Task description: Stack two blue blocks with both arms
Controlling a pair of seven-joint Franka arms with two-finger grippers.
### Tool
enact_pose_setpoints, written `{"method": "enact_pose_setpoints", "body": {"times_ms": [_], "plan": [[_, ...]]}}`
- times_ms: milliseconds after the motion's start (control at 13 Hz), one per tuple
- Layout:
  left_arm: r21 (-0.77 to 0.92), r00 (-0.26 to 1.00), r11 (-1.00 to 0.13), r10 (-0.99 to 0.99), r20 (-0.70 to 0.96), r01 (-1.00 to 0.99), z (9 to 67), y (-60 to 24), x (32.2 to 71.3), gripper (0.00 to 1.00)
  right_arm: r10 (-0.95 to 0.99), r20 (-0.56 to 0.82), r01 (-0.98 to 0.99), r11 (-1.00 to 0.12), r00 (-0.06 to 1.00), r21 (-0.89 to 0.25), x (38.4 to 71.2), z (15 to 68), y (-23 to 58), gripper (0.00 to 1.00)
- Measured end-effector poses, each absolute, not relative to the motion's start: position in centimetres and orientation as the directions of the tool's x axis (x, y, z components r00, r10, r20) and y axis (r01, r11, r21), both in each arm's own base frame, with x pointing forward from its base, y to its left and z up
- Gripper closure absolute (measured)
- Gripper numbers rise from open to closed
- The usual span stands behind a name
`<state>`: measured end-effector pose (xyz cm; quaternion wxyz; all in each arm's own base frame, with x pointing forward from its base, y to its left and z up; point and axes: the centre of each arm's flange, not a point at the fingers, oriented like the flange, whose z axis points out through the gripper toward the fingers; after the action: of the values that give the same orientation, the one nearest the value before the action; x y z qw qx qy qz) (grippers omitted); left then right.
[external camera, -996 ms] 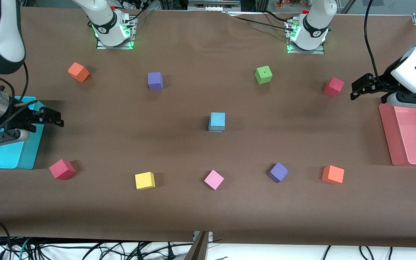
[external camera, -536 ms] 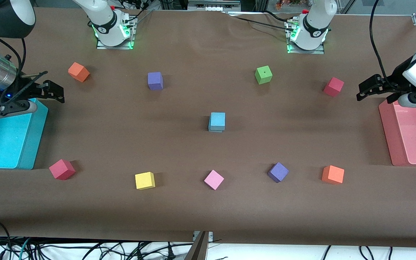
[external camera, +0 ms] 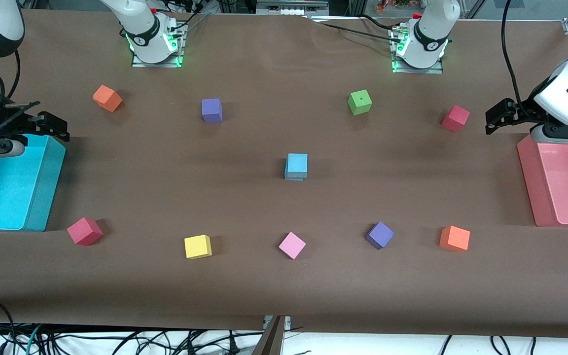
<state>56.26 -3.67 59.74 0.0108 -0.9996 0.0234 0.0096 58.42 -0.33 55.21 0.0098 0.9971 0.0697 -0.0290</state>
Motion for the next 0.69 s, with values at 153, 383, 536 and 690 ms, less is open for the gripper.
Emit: {"method": "enact_pose_setpoints", "body": {"times_ms": [153, 383, 536, 690], "plan": [[-0.021, 0.999, -0.999, -0.046, -0.020, -0.047, 59.77, -3.65, 56.25, 0.00, 0.139, -0.058, 0.140, -0.990, 0.989, 0.015, 58.41, 55.24, -0.23, 0.00], [-0.021, 0.999, -0.999, -0.046, -0.020, -0.047, 59.80, -3.65, 56.24, 0.00, 0.058, -0.055, 0.059, -0.998, 0.997, 0.019, 58.37, 55.34, -0.18, 0.00], [-0.021, 0.999, -0.999, -0.047, -0.020, -0.047, 59.81, -3.67, 56.24, 0.00, 0.009, -0.053, 0.010, -1.000, 0.999, 0.019, 58.35, 55.40, -0.17, 0.00], [-0.021, 0.999, -0.999, -0.047, -0.020, -0.047, 59.82, -3.69, 56.24, 0.00, -0.018, -0.050, -0.017, -1.000, 0.999, 0.020, 58.36, 55.53, -1.08, 0.00]]}}
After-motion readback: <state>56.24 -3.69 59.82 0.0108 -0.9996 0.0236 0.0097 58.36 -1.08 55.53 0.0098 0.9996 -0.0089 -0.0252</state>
